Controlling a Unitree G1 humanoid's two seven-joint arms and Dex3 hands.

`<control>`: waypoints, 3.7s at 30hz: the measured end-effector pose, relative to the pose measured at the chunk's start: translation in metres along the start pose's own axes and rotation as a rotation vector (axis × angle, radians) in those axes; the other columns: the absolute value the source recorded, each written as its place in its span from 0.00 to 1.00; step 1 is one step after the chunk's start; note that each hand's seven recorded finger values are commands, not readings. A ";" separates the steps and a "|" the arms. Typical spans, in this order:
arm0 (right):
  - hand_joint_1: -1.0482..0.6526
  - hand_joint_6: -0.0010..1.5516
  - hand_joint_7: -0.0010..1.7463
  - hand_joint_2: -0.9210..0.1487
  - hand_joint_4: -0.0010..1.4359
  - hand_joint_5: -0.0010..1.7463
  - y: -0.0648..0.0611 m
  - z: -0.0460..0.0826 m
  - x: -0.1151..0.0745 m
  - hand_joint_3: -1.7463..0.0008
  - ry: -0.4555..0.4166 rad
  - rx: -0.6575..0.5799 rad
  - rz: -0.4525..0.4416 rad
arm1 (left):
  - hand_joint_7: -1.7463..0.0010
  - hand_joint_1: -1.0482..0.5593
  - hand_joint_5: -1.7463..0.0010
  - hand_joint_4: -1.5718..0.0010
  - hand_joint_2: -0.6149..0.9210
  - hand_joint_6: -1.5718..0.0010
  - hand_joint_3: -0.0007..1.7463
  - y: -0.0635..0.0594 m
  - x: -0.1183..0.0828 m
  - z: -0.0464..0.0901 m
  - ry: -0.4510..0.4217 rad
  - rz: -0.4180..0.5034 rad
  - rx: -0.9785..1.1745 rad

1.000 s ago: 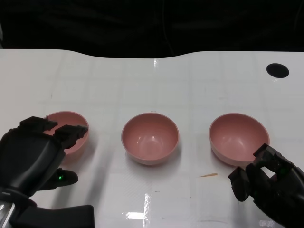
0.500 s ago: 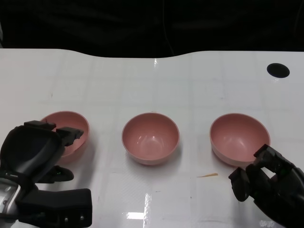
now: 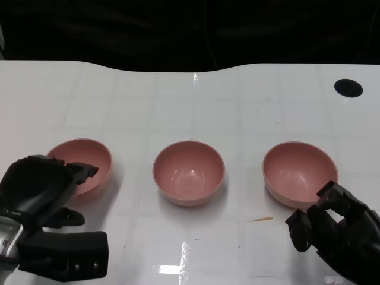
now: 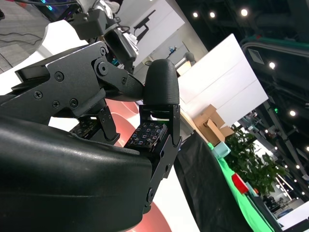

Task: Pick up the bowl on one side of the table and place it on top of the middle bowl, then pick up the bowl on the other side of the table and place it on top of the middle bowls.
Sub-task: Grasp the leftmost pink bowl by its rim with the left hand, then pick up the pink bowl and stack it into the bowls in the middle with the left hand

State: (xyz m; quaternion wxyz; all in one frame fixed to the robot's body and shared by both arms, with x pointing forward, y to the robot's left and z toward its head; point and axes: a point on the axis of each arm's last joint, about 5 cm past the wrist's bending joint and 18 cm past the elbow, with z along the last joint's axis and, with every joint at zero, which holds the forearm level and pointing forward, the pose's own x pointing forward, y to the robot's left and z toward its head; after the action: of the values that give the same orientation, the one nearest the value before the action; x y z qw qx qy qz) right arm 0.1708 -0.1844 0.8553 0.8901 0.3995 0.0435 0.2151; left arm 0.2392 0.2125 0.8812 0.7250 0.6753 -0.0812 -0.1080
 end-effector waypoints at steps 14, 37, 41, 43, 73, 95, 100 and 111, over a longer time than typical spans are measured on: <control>0.55 0.58 0.64 0.25 0.55 0.97 -0.001 0.000 0.000 0.48 0.000 0.001 -0.003 | 0.99 0.24 0.99 0.56 0.98 0.53 0.00 -0.012 0.009 -0.001 -0.046 -0.025 -0.004; 0.55 0.61 0.60 0.23 0.57 0.94 -0.002 0.000 -0.001 0.53 0.004 0.005 0.007 | 0.97 0.50 0.97 0.43 1.00 0.39 0.03 -0.022 0.019 -0.005 -0.036 -0.047 -0.021; 0.55 0.61 0.60 0.23 0.57 0.94 -0.002 0.000 -0.001 0.53 0.004 0.005 0.007 | 0.98 0.50 0.98 0.43 1.00 0.39 0.03 -0.023 0.019 -0.005 -0.042 -0.050 -0.021; 0.55 0.59 0.61 0.22 0.55 0.96 -0.002 0.000 -0.001 0.53 0.003 0.005 0.008 | 0.96 0.58 0.94 0.27 0.97 0.26 0.01 -0.023 0.019 -0.004 -0.036 -0.040 -0.061; 0.54 0.59 0.63 0.28 0.56 0.96 -0.002 0.000 -0.001 0.45 0.002 0.006 0.001 | 0.32 0.70 0.00 0.54 0.96 0.45 0.01 -0.006 0.019 -0.001 -0.066 0.065 -0.149; 0.55 0.58 0.66 0.25 0.55 0.97 -0.003 0.002 -0.002 0.47 0.005 -0.002 0.002 | 0.02 0.64 0.00 0.55 1.00 0.62 0.06 0.063 0.014 -0.005 -0.232 0.067 -0.044; 0.55 0.57 0.67 0.26 0.55 0.98 -0.003 0.002 -0.002 0.47 0.005 -0.015 -0.002 | 0.05 0.62 0.01 0.55 1.00 0.59 0.06 0.088 0.014 0.000 -0.319 0.026 -0.023; 0.54 0.56 0.68 0.26 0.54 0.99 -0.003 0.002 -0.002 0.46 0.007 -0.017 -0.002 | 0.24 0.62 0.07 0.49 0.97 0.48 0.02 0.128 0.029 0.024 -0.506 0.072 0.086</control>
State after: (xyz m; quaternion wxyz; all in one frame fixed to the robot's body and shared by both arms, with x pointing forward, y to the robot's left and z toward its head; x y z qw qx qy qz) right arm 0.1701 -0.1879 0.8542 0.8935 0.3912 0.0449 0.2159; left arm 0.2672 0.1900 1.0095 0.6556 0.6536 -0.2886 -0.2443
